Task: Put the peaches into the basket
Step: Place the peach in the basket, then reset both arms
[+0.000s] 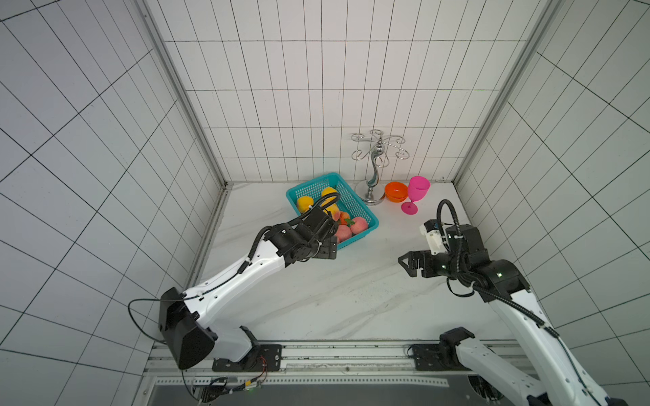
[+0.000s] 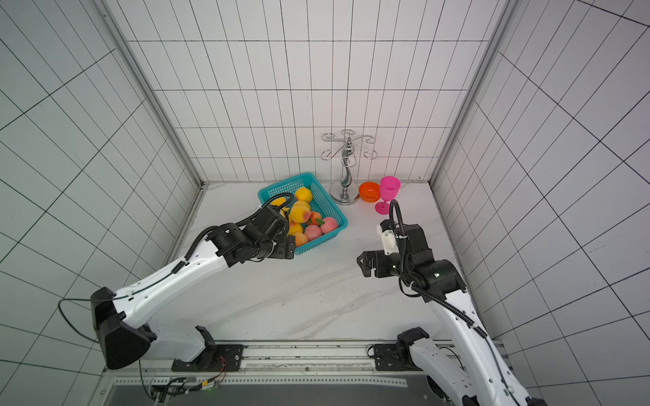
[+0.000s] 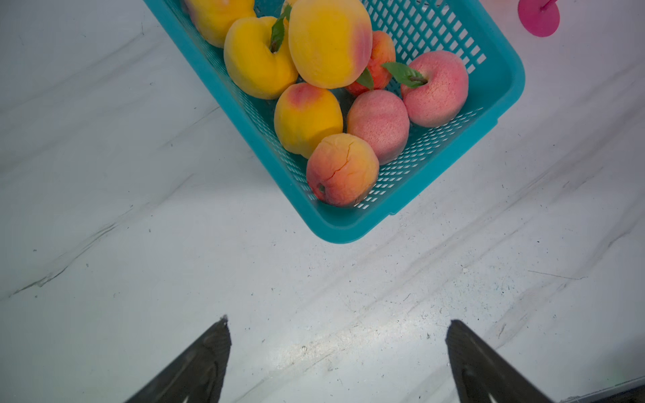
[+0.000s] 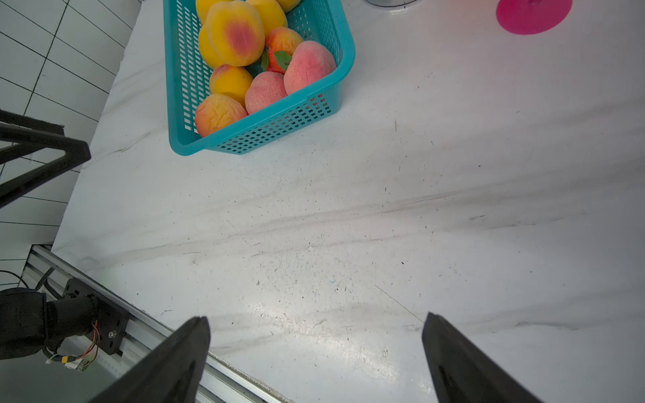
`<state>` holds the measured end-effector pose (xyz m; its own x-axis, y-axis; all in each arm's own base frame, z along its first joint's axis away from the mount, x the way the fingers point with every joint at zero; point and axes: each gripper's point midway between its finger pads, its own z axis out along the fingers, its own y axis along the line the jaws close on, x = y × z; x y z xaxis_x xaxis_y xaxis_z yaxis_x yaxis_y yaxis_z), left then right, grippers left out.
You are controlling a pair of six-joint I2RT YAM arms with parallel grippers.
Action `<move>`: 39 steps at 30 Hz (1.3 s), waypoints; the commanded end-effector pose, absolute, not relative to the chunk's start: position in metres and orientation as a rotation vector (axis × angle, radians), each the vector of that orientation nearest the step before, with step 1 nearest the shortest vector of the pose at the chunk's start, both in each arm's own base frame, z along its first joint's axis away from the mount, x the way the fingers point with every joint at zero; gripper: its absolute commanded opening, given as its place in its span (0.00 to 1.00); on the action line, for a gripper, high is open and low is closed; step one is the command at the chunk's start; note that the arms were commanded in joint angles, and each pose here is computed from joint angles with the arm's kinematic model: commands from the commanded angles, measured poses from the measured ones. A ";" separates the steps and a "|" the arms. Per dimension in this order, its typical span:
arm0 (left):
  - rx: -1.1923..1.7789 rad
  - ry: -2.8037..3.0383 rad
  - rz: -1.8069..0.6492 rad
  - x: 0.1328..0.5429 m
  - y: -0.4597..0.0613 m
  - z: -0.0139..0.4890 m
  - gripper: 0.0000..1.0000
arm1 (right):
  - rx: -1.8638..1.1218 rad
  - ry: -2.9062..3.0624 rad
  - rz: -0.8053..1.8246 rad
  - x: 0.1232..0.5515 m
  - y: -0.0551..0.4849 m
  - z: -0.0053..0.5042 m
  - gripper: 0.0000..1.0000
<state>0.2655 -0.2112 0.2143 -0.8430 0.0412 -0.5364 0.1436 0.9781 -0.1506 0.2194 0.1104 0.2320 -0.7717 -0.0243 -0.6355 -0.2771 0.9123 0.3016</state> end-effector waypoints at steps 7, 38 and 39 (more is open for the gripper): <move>0.012 2.496 -0.227 0.245 -0.155 0.220 0.99 | 0.041 2.280 0.336 0.215 0.067 0.261 0.99; -0.273 2.138 -0.052 0.348 -0.041 0.190 0.99 | 0.068 1.791 -0.137 0.335 -0.005 0.167 0.99; -0.257 2.128 -0.027 0.351 -0.037 0.189 0.99 | 0.082 1.791 -0.119 0.341 -0.009 0.162 0.98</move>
<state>0.3363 -0.0420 0.1825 -0.5720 -0.2677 -0.7753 -0.2126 0.9613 -0.1751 0.3211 -0.0063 0.1364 -0.3870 -0.0359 -0.9214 0.1395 0.9855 -0.0970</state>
